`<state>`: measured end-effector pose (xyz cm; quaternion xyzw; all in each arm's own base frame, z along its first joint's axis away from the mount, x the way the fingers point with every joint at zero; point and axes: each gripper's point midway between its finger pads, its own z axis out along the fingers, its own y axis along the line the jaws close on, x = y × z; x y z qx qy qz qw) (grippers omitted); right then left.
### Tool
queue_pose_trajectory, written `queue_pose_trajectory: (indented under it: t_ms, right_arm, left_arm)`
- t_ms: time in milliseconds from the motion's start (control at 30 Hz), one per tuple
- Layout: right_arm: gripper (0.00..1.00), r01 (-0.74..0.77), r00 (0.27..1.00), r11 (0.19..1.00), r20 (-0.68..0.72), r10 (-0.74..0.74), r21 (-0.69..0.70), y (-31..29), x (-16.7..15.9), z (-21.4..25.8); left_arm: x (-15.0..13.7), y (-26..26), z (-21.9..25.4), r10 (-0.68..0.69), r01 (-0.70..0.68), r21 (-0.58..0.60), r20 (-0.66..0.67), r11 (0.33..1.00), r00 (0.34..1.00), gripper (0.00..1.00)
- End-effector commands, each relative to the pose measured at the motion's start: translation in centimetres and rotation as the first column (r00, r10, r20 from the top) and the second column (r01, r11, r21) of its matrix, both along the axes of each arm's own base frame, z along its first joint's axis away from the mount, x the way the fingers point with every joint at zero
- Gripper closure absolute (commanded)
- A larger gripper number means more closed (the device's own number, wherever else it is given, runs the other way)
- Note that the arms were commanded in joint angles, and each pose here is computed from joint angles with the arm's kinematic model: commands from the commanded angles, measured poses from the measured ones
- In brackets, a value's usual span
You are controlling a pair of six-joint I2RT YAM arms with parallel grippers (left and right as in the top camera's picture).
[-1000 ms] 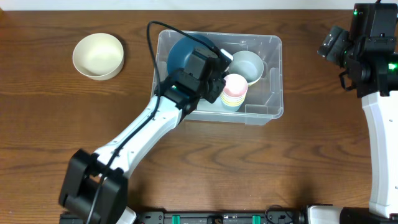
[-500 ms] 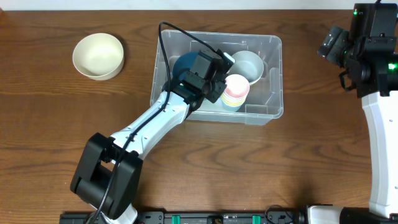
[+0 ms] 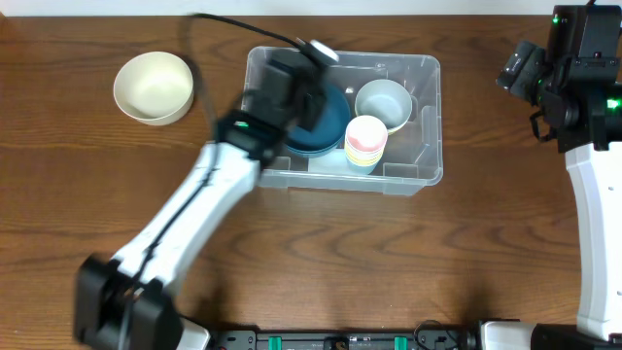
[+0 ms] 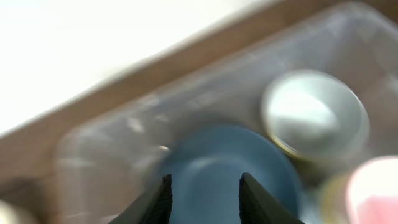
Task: Pack container
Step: 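Move the left gripper to the cream bowl and grasp its rim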
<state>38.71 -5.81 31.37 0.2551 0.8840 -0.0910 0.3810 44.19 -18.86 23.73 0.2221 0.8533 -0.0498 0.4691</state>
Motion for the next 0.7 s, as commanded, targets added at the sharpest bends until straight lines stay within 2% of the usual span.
queue_pose_trajectory:
  t_ms: [0, 100, 167, 367, 667]
  right_arm:
    - [0.01, 0.016, 1.000, 1.000, 0.009, -0.016, 0.002, -0.3, 0.1, 0.2]
    - [0.01, 0.016, 1.000, 1.000, 0.009, -0.016, 0.002, -0.3, 0.1, 0.2]
    - [0.01, 0.016, 1.000, 1.000, 0.009, -0.016, 0.002, -0.3, 0.1, 0.2]
    - [0.01, 0.016, 1.000, 1.000, 0.009, -0.016, 0.002, -0.3, 0.1, 0.2]
    - [0.01, 0.016, 1.000, 1.000, 0.009, -0.016, 0.002, -0.3, 0.1, 0.2]
  left_arm:
    - [1.0, 6.2, 4.9, 0.152, -0.148, -0.045, 0.088, 0.988, 0.984, 0.64]
    - [2.0, 11.8, 5.6, 0.270, -0.265, -0.053, 0.105, 0.963, 0.957, 0.50]
    - [2.7, 15.3, 5.0, 0.341, -0.338, -0.048, 0.095, 0.940, 0.935, 0.46]
    - [5.1, 20.5, 0.5, 0.443, -0.443, -0.016, 0.028, 0.896, 0.896, 0.44]
    - [7.9, 21.1, -9.2, 0.453, -0.450, 0.053, -0.113, 0.891, 0.884, 0.44]
